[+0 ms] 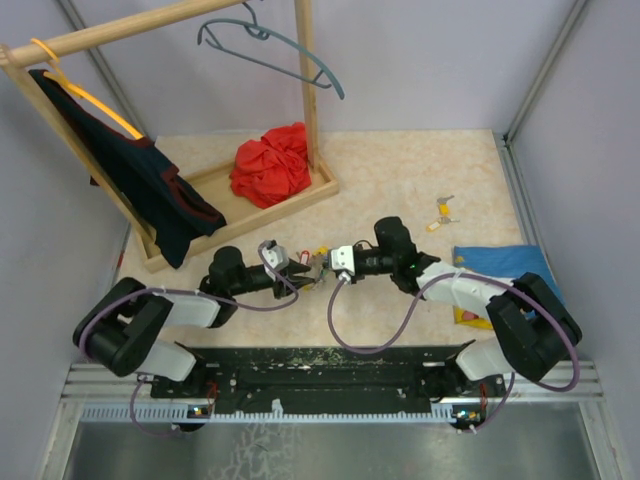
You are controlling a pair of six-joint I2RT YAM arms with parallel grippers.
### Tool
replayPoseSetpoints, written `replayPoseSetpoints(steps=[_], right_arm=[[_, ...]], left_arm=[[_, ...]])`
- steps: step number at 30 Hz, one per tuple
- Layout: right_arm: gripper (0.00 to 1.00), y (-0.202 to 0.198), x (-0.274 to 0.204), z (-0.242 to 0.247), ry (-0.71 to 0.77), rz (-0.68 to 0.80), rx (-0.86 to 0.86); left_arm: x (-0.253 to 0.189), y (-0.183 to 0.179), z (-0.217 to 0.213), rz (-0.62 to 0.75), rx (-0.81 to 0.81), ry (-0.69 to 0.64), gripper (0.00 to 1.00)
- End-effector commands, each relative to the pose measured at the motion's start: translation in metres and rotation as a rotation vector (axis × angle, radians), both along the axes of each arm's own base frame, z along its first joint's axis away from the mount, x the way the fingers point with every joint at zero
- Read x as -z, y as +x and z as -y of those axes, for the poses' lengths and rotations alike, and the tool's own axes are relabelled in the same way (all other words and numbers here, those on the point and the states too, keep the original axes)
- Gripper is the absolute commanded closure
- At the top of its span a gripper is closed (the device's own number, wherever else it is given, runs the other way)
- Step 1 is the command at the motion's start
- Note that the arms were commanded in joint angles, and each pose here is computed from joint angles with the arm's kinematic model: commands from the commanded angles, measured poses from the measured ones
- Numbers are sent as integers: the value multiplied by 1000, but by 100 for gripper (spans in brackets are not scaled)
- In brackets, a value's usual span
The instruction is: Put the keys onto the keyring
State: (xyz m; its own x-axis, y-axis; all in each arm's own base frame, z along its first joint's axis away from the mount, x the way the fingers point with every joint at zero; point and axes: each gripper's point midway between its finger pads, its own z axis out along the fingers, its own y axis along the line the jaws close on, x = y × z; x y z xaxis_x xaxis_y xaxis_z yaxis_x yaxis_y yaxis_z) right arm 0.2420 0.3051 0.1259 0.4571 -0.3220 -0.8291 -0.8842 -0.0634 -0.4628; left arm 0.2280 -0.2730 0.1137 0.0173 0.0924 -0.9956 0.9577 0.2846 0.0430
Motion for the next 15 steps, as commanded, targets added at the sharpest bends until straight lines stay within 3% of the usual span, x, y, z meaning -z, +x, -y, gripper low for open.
replayPoseSetpoints(steps=[1, 15], right_arm=[[100, 14, -29, -10, 52, 120, -33], [100, 15, -18, -11, 86, 77, 2]], left_arm=[[-6, 7, 10, 71, 58, -20, 60], [-22, 9, 2, 190, 17, -73, 69]])
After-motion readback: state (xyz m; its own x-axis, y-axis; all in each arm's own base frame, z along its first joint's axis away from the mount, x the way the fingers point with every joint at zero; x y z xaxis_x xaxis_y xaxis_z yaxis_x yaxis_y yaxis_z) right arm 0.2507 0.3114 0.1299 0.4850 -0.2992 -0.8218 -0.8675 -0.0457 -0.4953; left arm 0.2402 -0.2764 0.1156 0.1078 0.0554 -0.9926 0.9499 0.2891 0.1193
